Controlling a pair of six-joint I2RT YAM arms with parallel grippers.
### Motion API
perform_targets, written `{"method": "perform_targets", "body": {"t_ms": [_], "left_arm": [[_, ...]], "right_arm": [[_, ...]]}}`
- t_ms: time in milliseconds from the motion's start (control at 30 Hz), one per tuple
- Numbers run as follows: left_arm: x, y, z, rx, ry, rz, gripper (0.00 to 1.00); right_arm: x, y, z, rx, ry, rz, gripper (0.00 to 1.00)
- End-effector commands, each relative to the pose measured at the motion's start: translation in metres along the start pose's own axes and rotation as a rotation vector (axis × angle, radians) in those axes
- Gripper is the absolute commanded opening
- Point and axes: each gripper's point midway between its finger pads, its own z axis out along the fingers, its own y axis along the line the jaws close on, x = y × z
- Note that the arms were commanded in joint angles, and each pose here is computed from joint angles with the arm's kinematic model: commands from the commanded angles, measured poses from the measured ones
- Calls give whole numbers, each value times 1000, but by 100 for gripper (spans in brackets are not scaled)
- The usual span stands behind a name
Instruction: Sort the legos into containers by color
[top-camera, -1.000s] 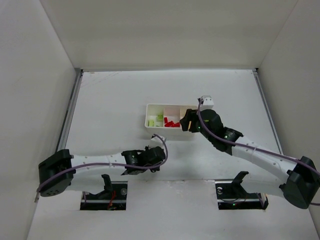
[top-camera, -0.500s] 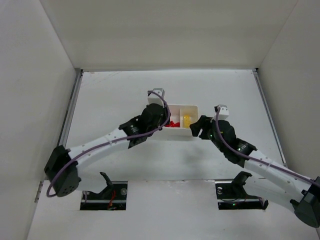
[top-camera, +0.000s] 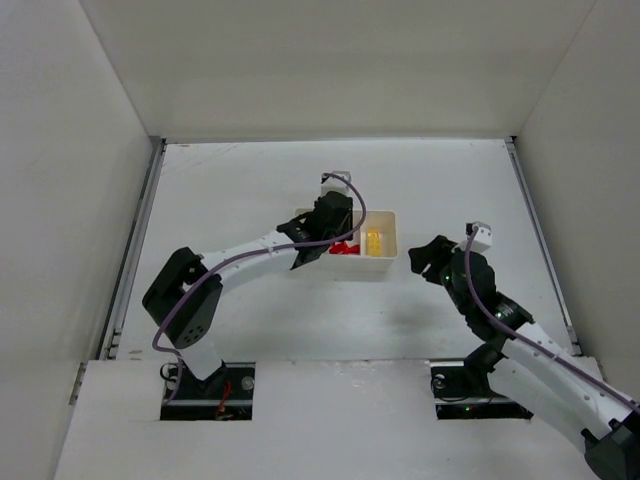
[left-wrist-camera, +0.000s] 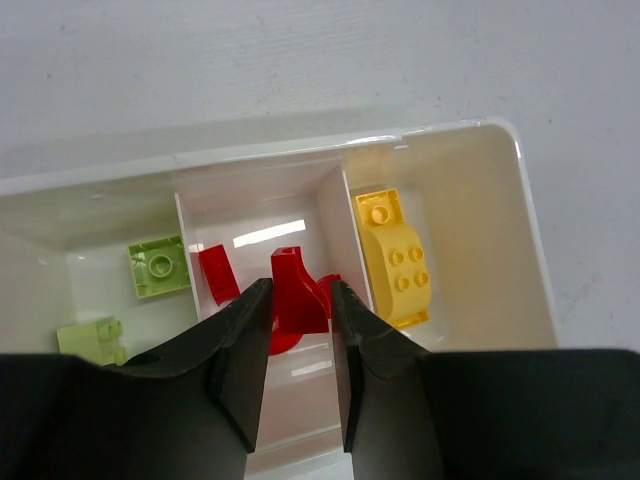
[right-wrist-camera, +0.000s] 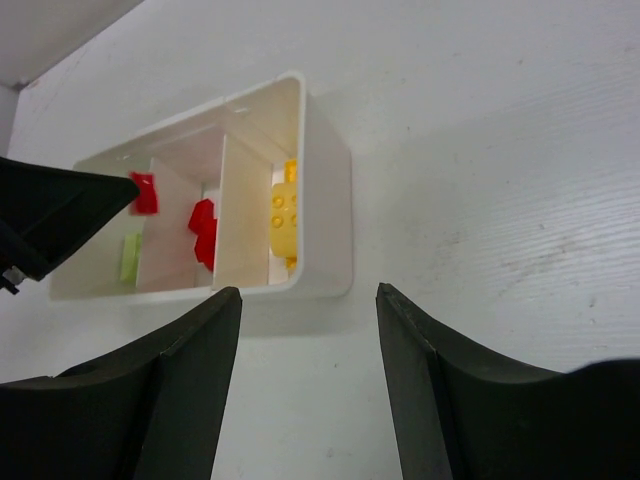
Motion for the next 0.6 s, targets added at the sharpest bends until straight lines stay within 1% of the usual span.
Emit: {"method": "perform_targets", "body": {"t_ms": [0, 67, 133, 267, 300, 333, 367, 567], "left_arm": [[-35, -20, -6, 53, -79, -11, 29], [-36, -21, -5, 54, -78, -9, 33], [-37, -22, -6, 55, -80, -8, 40], [-50, -20, -18, 61, -117, -19, 62], [-55, -20, -24, 65, -134, -26, 70], [-60, -20, -30, 69, -149, -32, 98], [-66, -19, -36, 74, -165, -37, 100], [-83, 0, -75, 67, -242, -72, 100]], "right_arm": [[-6, -3, -1, -1, -22, 35, 62], [-6, -2, 0, -6, -19, 38, 62], [-4, -2, 2, 0, -13, 34, 63], [-5, -3, 3, 6, -12, 28, 63], [-6, -4, 2, 8, -19, 31, 63], [-7, -4, 1, 9, -25, 36, 63], [-9, -5, 1, 9, -30, 40, 63], [-11, -3, 1, 4, -40, 48, 67]]}}
